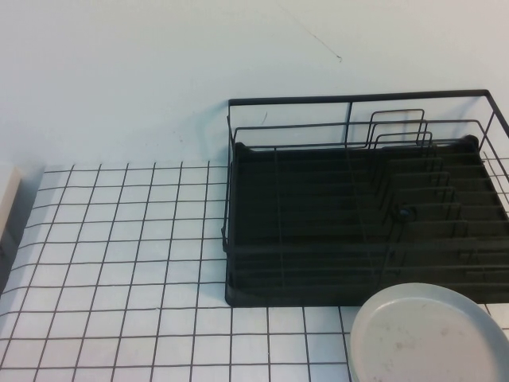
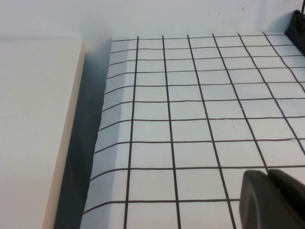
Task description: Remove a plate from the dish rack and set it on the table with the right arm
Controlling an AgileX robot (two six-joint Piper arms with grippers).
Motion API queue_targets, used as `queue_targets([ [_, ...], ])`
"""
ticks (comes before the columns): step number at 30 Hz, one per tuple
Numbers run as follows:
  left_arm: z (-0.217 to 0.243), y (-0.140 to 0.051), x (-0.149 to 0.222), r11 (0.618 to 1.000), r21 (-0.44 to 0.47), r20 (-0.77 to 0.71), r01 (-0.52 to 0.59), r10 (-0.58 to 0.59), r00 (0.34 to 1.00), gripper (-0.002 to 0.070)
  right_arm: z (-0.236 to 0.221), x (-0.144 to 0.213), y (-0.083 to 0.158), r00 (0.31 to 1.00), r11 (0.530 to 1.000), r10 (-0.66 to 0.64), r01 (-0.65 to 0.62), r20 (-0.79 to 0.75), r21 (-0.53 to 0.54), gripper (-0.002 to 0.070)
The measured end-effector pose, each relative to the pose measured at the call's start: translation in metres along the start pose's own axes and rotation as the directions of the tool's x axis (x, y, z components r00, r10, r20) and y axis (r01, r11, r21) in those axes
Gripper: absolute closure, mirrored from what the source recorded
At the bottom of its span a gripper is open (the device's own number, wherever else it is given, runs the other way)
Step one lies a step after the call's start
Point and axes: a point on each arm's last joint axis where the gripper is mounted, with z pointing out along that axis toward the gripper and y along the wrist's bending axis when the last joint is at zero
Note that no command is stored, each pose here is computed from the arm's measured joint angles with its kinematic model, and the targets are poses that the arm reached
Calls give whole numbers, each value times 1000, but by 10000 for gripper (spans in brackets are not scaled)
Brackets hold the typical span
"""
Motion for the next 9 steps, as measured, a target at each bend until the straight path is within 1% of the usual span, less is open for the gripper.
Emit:
queue_targets([
  [9,0,0,0,1000,0,0,0,0,1000,678,0,0,0,1000,1000,4,-4,-2,2,678],
])
